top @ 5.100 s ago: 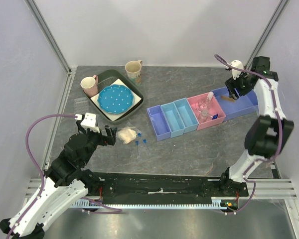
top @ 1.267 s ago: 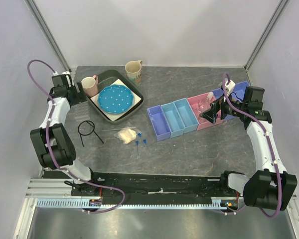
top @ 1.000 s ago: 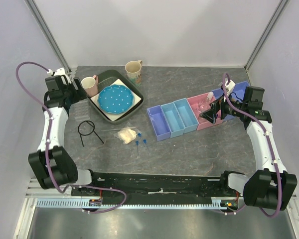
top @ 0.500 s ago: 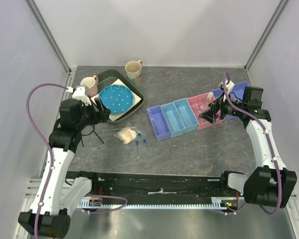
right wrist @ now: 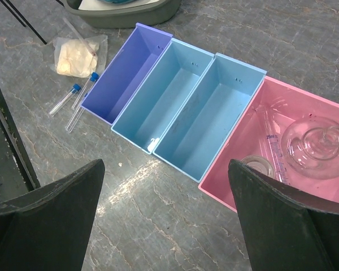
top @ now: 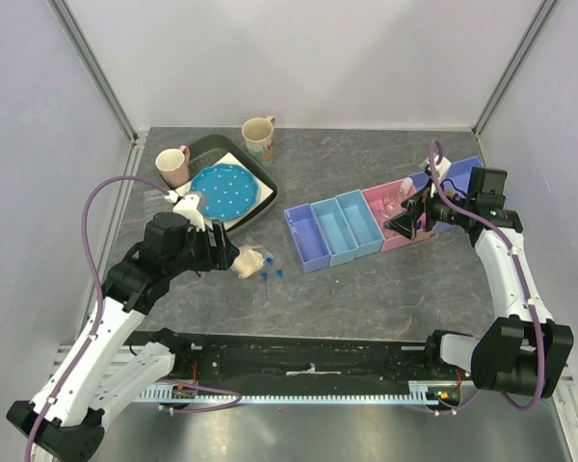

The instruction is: Organize the chemistry lab equipment

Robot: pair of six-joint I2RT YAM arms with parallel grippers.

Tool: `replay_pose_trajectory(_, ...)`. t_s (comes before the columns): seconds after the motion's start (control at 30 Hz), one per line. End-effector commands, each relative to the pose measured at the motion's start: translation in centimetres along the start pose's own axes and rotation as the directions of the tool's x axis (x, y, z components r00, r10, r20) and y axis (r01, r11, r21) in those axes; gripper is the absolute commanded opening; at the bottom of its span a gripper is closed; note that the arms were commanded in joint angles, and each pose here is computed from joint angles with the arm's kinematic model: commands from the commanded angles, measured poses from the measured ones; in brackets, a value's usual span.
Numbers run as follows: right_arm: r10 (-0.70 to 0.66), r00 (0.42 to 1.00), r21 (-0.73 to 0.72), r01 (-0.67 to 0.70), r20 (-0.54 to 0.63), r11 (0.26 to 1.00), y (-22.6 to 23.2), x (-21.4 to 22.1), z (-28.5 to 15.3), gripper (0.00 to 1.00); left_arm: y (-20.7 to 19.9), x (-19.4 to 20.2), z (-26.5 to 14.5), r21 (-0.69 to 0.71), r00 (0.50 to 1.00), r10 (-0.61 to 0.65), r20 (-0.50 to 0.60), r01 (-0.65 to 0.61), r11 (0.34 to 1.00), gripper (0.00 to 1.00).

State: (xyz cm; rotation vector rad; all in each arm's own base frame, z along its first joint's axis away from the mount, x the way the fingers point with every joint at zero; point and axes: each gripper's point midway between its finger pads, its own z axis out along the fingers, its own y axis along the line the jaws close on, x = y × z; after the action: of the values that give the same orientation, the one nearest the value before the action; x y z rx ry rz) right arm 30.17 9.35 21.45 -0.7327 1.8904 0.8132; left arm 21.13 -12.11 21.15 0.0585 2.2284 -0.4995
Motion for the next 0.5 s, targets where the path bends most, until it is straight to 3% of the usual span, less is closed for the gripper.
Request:
replay_pose_trajectory(0.0, -0.030, 1.000, -0.019, 0.030, 0.007, 0.999, 0.0, 0.2, 0.1, 0.98, 0.6, 0.5, -0.2, -0.047, 1.000, -0.031, 0.007, 0.031, 0.998, 0.78)
replay_pose_trajectory(0.47, -0.025, 0.999, 0.035, 0.026, -0.039, 0.999, -1.5, 1.4, 0.3, 0.98, 2.8, -0.5, -2.2, -0.158, 0.990, -0.077, 0.118, 0.095, 0.983, 0.80)
